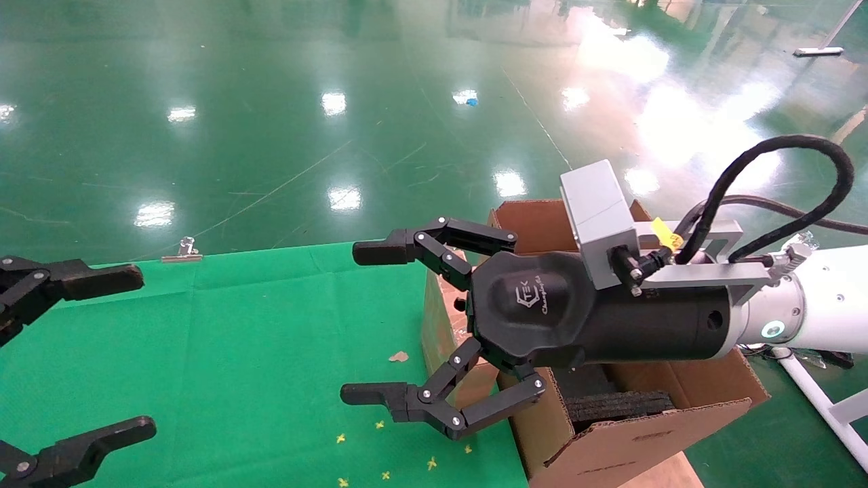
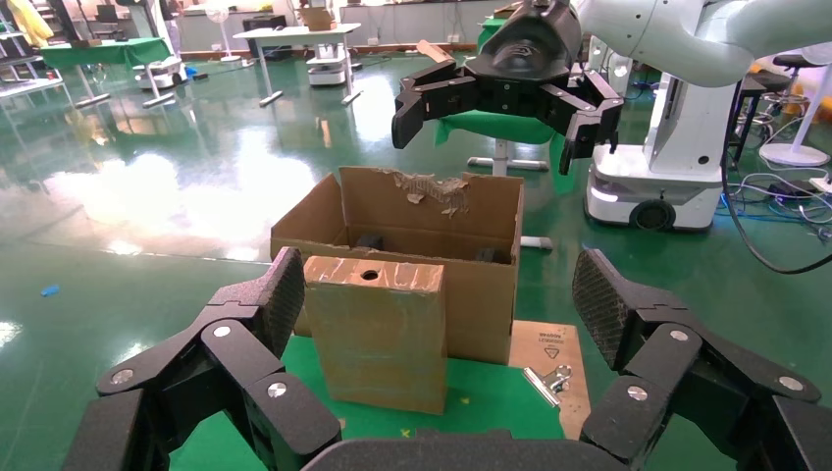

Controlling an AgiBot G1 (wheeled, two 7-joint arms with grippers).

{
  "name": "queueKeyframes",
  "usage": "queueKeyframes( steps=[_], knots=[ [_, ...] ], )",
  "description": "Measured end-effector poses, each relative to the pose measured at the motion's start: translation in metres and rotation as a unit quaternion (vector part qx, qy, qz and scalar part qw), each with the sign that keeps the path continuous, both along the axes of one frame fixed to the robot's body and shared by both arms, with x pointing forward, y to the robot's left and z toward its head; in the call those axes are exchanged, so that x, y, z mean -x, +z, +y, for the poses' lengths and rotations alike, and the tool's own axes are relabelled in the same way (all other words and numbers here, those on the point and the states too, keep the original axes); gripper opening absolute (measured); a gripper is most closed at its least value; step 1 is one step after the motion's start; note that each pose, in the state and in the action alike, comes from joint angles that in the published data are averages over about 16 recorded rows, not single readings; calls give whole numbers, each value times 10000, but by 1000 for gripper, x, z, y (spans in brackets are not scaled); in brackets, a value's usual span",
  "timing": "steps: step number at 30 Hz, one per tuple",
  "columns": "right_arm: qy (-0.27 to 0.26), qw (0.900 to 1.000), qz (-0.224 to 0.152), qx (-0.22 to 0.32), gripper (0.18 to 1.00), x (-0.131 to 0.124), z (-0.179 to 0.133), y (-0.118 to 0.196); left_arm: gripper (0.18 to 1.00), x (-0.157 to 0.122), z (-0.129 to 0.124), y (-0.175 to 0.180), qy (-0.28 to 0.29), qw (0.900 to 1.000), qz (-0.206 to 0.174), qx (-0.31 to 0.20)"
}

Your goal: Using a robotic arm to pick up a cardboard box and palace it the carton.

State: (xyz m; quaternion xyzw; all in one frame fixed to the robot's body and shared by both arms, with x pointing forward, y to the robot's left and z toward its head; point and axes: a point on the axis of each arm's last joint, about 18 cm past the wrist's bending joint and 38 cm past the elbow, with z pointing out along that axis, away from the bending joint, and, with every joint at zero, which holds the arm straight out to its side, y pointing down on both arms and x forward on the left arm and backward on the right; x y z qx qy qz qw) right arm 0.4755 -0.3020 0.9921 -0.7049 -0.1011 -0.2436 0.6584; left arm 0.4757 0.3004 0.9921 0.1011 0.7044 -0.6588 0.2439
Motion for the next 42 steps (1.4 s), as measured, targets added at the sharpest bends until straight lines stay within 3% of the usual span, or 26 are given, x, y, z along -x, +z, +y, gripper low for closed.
queueKeyframes(
  steps=[21, 30, 36, 42],
  knots=[
    [-22, 10000, 33, 39, 1000, -1, 1, -1, 1001, 0, 0, 0, 0, 10000, 0, 0],
    [-219, 9969, 203, 732, 1000, -11, 9, -16, 1001, 0, 0, 0, 0, 10000, 0, 0],
    [-494, 9823, 349, 1771, 1000, -29, 22, -33, 1001, 0, 0, 0, -1, 10000, 0, 0],
    [-938, 9500, 423, 2949, 1000, -55, 36, -36, 1001, 0, 0, 0, -1, 10000, 0, 0]
  ],
)
